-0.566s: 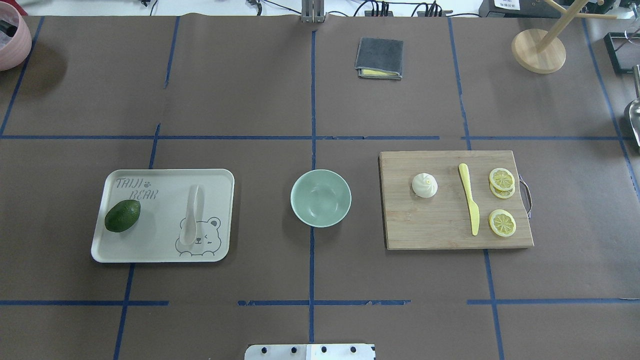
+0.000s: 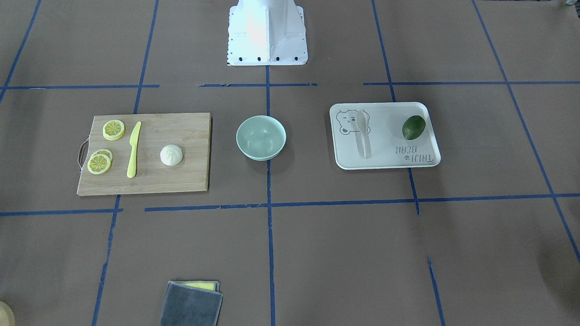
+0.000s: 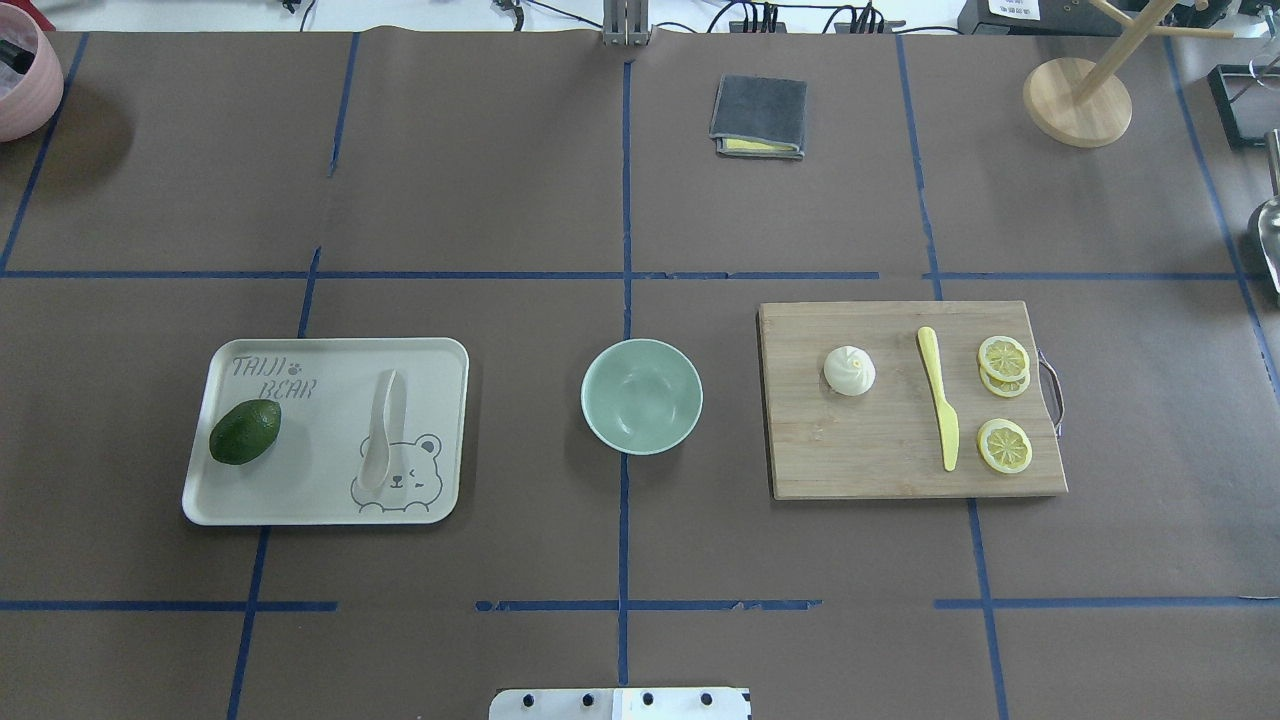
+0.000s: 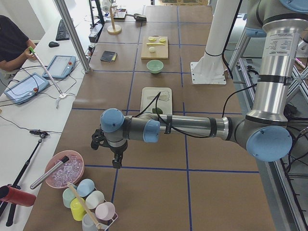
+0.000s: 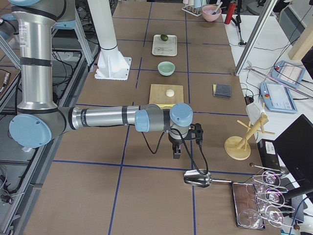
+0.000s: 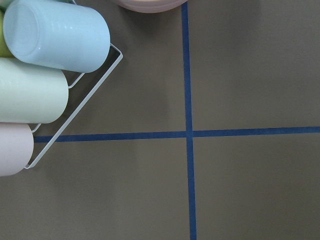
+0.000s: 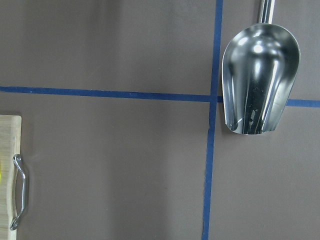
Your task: Put spoon and bun in bowl
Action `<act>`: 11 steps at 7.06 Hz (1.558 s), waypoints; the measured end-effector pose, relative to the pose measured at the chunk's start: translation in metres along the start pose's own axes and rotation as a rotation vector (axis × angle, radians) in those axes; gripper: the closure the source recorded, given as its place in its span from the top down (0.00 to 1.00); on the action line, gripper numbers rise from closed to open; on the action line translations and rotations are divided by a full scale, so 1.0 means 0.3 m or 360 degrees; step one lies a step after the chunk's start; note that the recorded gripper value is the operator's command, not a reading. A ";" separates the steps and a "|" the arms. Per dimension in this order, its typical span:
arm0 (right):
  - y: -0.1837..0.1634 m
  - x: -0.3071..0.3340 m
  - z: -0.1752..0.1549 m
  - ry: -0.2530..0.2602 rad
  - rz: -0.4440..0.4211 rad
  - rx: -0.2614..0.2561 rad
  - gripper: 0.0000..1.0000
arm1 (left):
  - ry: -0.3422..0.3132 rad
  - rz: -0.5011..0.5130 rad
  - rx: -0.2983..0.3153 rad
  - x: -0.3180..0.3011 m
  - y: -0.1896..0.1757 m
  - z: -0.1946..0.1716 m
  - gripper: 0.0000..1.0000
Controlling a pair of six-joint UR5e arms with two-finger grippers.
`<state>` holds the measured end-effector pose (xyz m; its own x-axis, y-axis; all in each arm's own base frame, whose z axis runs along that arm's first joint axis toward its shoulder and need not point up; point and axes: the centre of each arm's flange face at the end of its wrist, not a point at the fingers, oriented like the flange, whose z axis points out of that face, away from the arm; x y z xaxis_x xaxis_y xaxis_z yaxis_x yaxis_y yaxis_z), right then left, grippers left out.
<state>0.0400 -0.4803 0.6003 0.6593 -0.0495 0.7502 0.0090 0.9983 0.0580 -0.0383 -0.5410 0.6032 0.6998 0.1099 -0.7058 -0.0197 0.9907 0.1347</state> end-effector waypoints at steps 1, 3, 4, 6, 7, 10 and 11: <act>-0.019 -0.029 -0.023 0.0000 -0.0021 0.0024 1.00 | 0.0011 0.0072 0.0023 0.195 -0.053 -0.008 1.00; -0.054 -0.098 -0.069 -0.0004 -0.0080 0.0070 1.00 | 0.0012 0.0112 0.0098 0.650 -0.151 -0.020 1.00; -0.101 -0.147 -0.104 -0.0005 -0.0127 0.0105 1.00 | 0.0031 0.0090 0.0116 0.842 -0.167 -0.004 1.00; -0.158 -0.216 -0.153 -0.0036 -0.0185 0.0150 1.00 | 0.0115 -0.0050 0.0070 1.177 -0.129 0.094 0.96; -0.162 -0.236 -0.155 -0.0081 -0.0194 0.0148 1.00 | 0.0136 -0.0114 0.0058 1.323 -0.082 0.179 0.96; -0.185 -0.402 -0.133 -0.0171 -0.0047 0.0107 1.00 | 0.0115 -0.0215 0.0061 1.621 0.081 0.423 0.90; -0.206 -0.505 -0.128 -0.0190 0.0020 0.0094 1.00 | 0.0099 -0.0225 0.0058 1.676 0.119 0.472 0.87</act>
<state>-0.0314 -0.5332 0.4578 0.5648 -0.0439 0.8241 -0.0452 0.9954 0.0840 0.4139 -0.4617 0.3516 0.6482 -0.0246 -0.7611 0.1024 0.9932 0.0551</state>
